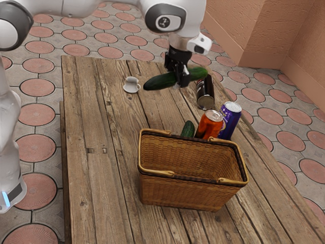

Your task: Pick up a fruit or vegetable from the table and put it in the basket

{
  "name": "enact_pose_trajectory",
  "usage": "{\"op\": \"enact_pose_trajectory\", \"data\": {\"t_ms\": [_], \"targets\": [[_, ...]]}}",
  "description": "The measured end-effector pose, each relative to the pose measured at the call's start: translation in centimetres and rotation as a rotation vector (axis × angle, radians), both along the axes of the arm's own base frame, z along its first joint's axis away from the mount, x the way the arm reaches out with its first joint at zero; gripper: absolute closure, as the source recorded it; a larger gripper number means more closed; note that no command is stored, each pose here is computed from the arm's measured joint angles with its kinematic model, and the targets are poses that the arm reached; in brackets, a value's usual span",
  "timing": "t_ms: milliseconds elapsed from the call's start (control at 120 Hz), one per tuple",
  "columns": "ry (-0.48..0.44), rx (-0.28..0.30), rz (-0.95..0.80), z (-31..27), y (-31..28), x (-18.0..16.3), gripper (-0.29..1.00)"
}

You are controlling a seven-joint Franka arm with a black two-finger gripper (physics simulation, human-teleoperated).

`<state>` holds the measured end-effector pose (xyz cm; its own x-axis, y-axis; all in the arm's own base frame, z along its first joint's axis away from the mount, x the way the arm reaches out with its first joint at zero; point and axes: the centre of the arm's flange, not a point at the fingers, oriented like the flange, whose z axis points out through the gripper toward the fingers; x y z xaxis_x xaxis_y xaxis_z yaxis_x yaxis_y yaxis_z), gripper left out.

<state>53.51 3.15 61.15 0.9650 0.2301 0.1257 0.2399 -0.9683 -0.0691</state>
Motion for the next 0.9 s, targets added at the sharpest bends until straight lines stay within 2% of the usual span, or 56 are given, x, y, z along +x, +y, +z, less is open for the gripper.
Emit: {"op": "enact_pose_trajectory", "data": {"t_ms": [258, 467, 675, 900], "targets": [[-0.001, 0.025, -0.506, 0.2, -9.0, 1.2, 0.49], [0.007, 0.015, -0.8, -1.1, -16.7, 3.1, 0.5], [0.011, 0.011, -0.983, -2.0, -21.9, 2.7, 0.5], [0.023, 0.012, -1.052, -3.7, -22.7, 4.7, 0.5]]}}
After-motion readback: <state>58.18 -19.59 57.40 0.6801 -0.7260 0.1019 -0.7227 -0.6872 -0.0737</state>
